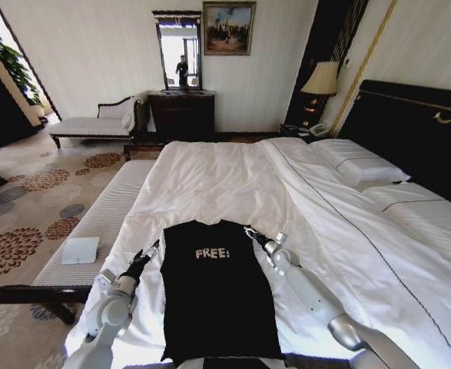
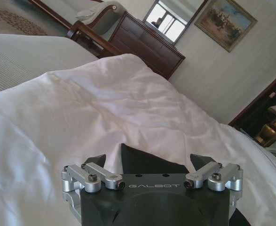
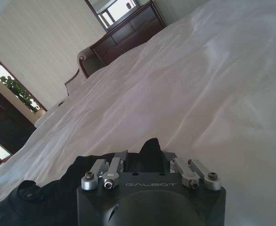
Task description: Fold the clothes on the bed.
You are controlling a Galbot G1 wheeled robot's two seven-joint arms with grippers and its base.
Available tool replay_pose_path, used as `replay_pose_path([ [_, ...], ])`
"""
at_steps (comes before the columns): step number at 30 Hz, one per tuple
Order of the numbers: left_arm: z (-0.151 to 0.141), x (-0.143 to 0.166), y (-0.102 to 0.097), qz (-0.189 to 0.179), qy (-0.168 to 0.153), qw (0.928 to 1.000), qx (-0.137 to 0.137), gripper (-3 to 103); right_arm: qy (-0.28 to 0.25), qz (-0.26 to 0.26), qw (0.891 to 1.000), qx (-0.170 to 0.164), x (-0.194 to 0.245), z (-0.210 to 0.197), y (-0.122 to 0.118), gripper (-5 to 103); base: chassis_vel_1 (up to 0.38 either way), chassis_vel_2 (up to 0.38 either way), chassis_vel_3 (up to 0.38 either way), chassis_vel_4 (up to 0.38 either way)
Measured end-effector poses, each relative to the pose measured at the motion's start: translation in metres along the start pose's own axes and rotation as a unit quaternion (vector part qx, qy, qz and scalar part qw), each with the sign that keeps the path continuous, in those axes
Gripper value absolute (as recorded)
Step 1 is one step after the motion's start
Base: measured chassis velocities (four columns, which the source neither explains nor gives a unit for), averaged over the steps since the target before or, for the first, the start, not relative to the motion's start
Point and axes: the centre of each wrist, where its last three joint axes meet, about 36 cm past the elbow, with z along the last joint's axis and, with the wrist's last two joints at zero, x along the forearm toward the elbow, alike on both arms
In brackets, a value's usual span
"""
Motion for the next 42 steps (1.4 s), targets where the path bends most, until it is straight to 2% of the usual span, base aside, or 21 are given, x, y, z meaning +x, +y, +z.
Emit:
replay_pose_path([
  [1,0.000,0.000,0.000,0.000,0.001,1.0000,0.000,100,-0.001,0.000,1.000,0.002,0.000,0.000,0.000,41,0.000,0.000,0.000,0.000],
  [2,0.001,-0.002,0.000,0.000,0.002,1.0000,0.001,100,-0.002,0.000,1.000,0.005,0.000,0.000,-0.001,30,0.000,0.000,0.000,0.000],
  [3,0.001,-0.002,0.001,0.000,0.003,1.0000,0.001,100,-0.003,0.000,1.000,0.007,0.000,0.001,-0.002,25,0.000,0.000,0.000,0.000],
  [6,0.001,-0.005,0.002,0.000,0.005,1.0000,0.002,100,-0.006,0.000,1.000,0.010,0.001,0.001,-0.002,20,0.000,0.000,0.000,0.000],
  [9,-0.001,-0.016,0.005,0.001,0.010,0.9999,0.000,100,-0.023,-0.002,1.000,0.015,0.002,-0.001,0.000,4,0.000,0.000,0.000,0.000],
  [14,-0.006,-0.035,0.006,0.004,0.008,1.0000,-0.001,100,-0.048,-0.009,0.999,0.013,0.009,-0.005,0.005,1,0.000,0.000,0.000,0.000],
  [19,-0.020,-0.102,0.009,-0.005,0.009,1.0000,0.001,100,-0.060,-0.005,0.998,0.034,0.024,0.004,0.000,0,0.000,0.000,0.000,0.000],
  [21,-0.019,-0.114,0.010,-0.008,0.012,0.9999,0.003,100,-0.062,-0.004,0.997,0.036,0.024,0.005,0.000,0,0.000,0.000,0.000,0.000],
  [23,-0.011,-0.142,0.010,-0.014,0.025,0.9995,0.008,100,-0.068,0.002,0.997,0.037,0.025,0.006,0.000,0,0.000,0.000,0.000,0.000],
  [25,-0.008,-0.148,0.010,-0.014,0.028,0.9995,0.010,100,-0.069,0.003,0.997,0.037,0.025,0.006,0.000,0,0.000,0.000,0.000,0.000],
  [28,0.012,-0.181,0.009,-0.025,0.045,0.9986,0.012,100,-0.075,0.007,0.996,0.038,0.025,0.005,0.000,0,0.000,0.000,0.000,0.000],
  [33,0.027,-0.208,0.012,-0.038,0.060,0.9973,0.015,100,-0.079,0.011,0.996,0.042,0.024,0.000,-0.001,0,0.000,0.000,0.000,0.000],
  [40,0.027,-0.228,0.006,-0.029,0.060,0.9977,0.014,102,-0.079,0.015,0.996,0.047,0.025,-0.005,-0.007,0,0.000,0.000,0.000,0.000],
  [41,0.026,-0.229,0.005,-0.028,0.059,0.9978,0.014,98,-0.078,0.015,0.996,0.047,0.025,-0.005,-0.007,0,0.000,0.000,0.000,0.000],
  [42,0.026,-0.229,0.005,-0.028,0.059,0.9978,0.014,98,-0.078,0.015,0.996,0.047,0.025,-0.005,-0.007,0,0.000,0.000,0.000,0.000],
])
